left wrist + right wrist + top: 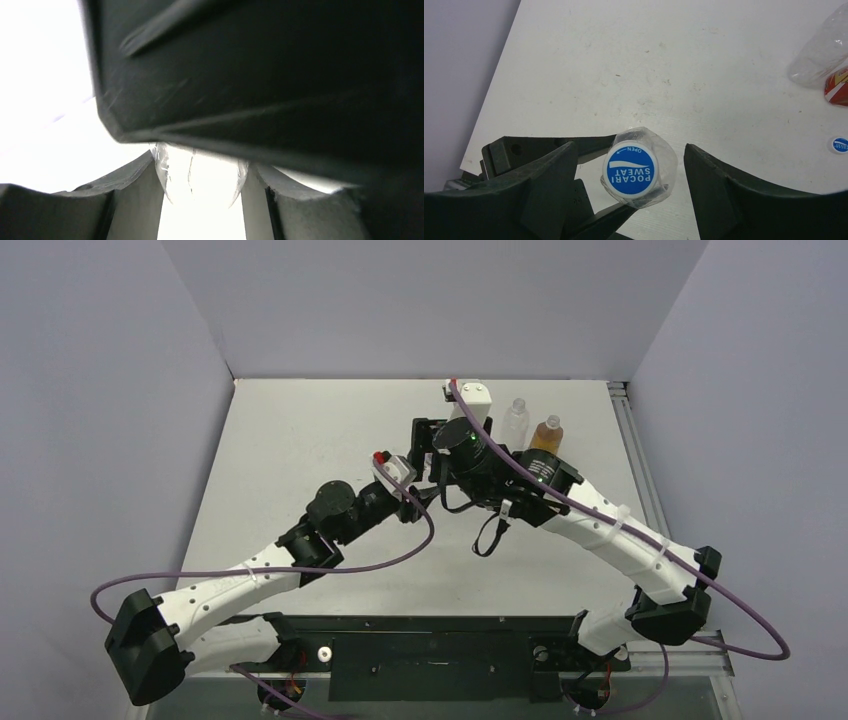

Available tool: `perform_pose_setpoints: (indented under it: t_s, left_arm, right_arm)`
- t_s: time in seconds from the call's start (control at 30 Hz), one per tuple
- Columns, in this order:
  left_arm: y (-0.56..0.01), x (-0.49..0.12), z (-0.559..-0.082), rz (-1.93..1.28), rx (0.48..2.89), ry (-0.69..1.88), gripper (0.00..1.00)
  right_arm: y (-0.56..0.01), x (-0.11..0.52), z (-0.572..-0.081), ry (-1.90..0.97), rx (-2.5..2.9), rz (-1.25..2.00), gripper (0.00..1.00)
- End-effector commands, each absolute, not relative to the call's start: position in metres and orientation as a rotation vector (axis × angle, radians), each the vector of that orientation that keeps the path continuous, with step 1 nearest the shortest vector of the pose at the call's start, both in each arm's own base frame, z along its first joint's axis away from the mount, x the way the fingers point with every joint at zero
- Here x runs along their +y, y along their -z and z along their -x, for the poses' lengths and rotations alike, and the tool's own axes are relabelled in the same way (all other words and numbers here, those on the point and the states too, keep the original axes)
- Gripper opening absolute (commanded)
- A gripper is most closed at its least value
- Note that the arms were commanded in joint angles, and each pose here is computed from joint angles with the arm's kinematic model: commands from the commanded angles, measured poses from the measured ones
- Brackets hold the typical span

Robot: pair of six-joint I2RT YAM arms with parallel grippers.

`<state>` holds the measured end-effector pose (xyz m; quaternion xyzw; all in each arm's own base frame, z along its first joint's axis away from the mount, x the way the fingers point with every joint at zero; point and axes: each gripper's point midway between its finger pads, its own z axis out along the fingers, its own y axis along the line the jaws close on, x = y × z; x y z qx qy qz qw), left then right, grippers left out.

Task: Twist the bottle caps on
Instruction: Screw the bottle cap onto the plastic bottle.

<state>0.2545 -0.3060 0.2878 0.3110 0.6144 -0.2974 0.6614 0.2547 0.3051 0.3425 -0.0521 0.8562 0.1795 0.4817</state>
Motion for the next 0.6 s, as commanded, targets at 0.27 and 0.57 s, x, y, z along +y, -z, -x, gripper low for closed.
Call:
perform_pose_setpoints:
  t_s: [0.27, 0.57]
  left_arm:
    - [-0.326, -0.308, -0.212, -0.811, 1.279, 0.993, 0.00]
    - [-0.326, -0.307, -0.186, -0.898, 1.281, 1.150, 0.00]
  right_arm:
    - [-0.398, 0.281, -0.221, -0.634, 1.883, 0.317, 0.77]
    - [-0.409, 0.271, -0.180, -0.766, 1.723, 0.599, 0.74]
